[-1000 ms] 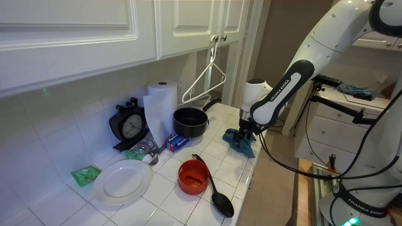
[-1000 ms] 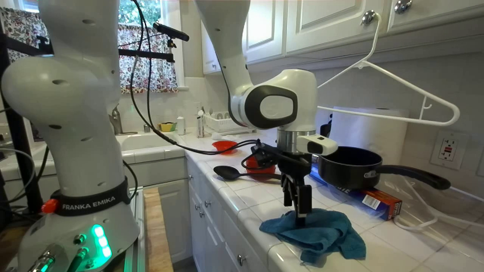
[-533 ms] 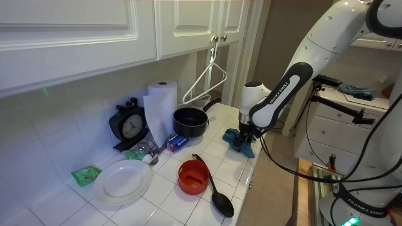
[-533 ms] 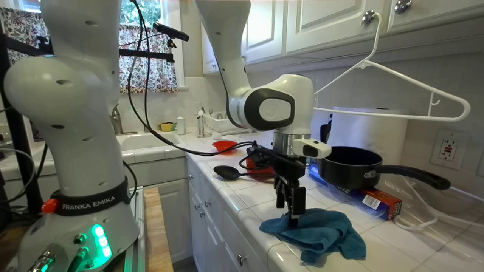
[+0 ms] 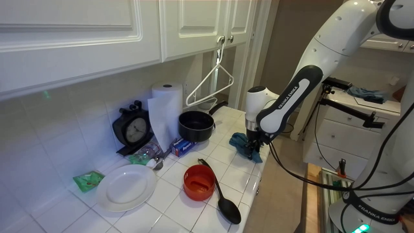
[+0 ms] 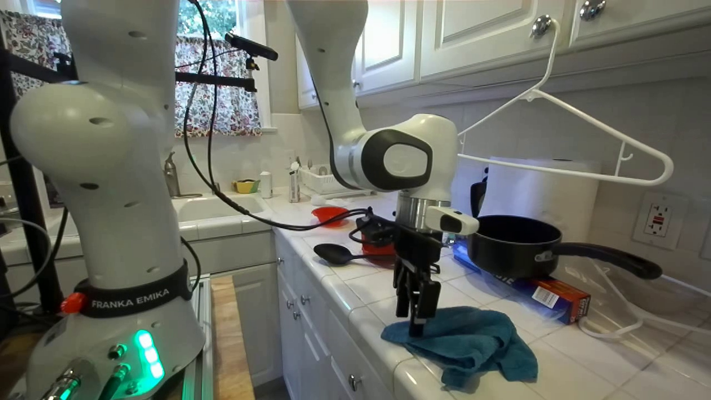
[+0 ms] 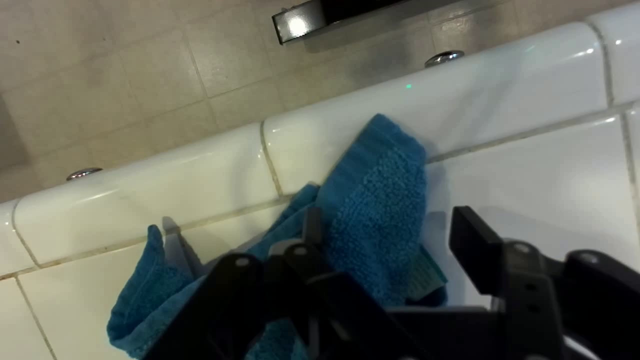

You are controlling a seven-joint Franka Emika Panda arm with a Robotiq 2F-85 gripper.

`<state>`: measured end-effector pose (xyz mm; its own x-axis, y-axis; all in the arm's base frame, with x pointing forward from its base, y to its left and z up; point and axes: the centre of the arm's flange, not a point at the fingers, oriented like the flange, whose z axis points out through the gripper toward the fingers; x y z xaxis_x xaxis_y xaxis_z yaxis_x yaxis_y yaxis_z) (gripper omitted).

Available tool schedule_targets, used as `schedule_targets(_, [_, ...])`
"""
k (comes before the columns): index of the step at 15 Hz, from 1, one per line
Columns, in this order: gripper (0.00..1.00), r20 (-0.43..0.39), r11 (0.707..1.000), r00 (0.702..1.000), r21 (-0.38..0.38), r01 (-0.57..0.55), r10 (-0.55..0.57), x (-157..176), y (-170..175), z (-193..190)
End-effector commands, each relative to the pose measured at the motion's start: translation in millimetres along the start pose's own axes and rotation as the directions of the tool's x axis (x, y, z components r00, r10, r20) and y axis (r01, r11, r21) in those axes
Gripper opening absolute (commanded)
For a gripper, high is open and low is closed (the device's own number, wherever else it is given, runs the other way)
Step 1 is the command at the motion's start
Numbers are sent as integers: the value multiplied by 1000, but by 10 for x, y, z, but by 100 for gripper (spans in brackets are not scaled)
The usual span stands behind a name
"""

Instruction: Hang the blue towel on the white hanger.

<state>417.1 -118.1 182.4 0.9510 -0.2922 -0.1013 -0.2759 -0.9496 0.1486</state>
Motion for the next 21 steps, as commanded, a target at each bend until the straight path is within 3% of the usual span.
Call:
schedule_targets(1, [38,-1,999,1000,-49,12,-12,64,-6,48])
schedule_targets(5, [9,-1,996,999,-80,36,-36,117,14,85])
schedule_targets(7, [3,-2,995,999,-89,40,-41,144,29,77])
schedule_targets(9, [0,-21,994,999,-103,36,-38,165,53,11])
schedule_targets(10, [4,-38,993,999,-114,27,-31,177,73,-46])
schedule_targets(16, [5,-190,980,982,-197,-38,0,274,285,-525])
schedule_targets(21, [5,-268,978,963,-205,-40,-17,262,277,-875])
